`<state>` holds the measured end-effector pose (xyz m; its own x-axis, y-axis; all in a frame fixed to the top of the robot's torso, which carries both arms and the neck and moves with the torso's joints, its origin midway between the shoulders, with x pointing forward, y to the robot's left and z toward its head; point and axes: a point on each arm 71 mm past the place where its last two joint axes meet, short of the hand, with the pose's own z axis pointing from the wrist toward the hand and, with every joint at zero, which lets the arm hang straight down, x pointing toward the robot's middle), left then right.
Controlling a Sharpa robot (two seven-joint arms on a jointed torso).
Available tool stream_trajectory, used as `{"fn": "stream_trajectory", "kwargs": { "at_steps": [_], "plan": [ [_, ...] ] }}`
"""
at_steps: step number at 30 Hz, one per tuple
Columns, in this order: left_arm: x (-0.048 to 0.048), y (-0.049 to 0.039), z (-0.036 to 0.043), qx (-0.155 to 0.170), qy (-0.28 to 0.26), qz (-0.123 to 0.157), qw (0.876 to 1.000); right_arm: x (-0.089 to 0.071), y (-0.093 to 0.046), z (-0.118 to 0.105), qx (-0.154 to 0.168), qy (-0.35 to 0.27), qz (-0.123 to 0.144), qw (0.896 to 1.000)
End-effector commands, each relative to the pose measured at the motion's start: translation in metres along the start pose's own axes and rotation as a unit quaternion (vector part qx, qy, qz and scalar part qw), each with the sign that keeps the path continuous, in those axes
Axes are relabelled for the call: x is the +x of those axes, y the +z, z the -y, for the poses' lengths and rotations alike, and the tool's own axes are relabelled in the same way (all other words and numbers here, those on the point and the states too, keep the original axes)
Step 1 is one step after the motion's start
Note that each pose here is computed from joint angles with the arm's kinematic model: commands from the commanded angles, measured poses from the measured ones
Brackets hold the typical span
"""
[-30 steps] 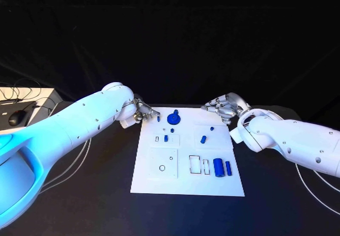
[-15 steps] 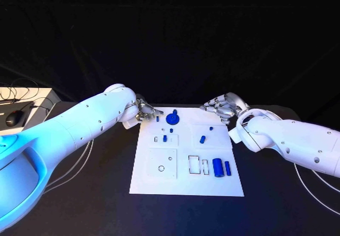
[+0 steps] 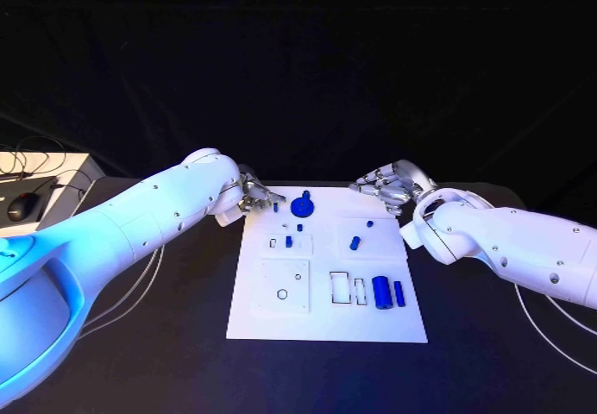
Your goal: Assemble the parts on the task board
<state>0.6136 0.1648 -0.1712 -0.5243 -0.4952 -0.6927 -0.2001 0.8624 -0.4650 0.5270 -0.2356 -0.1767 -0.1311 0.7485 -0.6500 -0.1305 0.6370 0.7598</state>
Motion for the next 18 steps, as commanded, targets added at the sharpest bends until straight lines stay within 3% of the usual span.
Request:
{"fn": "stream_trajectory", "kwargs": {
  "at_steps": [1, 18],
  "plan": [
    [0.0002, -0.0001, 0.0042, 0.013, 0.006, 0.003, 1.000, 0.0002, 0.0002, -0.0025, -0.009, -0.005, 0.000, 1.000],
    [0.0042, 0.0012, 0.0050, 0.012, 0.014, -0.005, 1.000, 0.0006, 0.0007, -0.0045, -0.010, -0.004, -0.001, 1.000]
  ]
}}
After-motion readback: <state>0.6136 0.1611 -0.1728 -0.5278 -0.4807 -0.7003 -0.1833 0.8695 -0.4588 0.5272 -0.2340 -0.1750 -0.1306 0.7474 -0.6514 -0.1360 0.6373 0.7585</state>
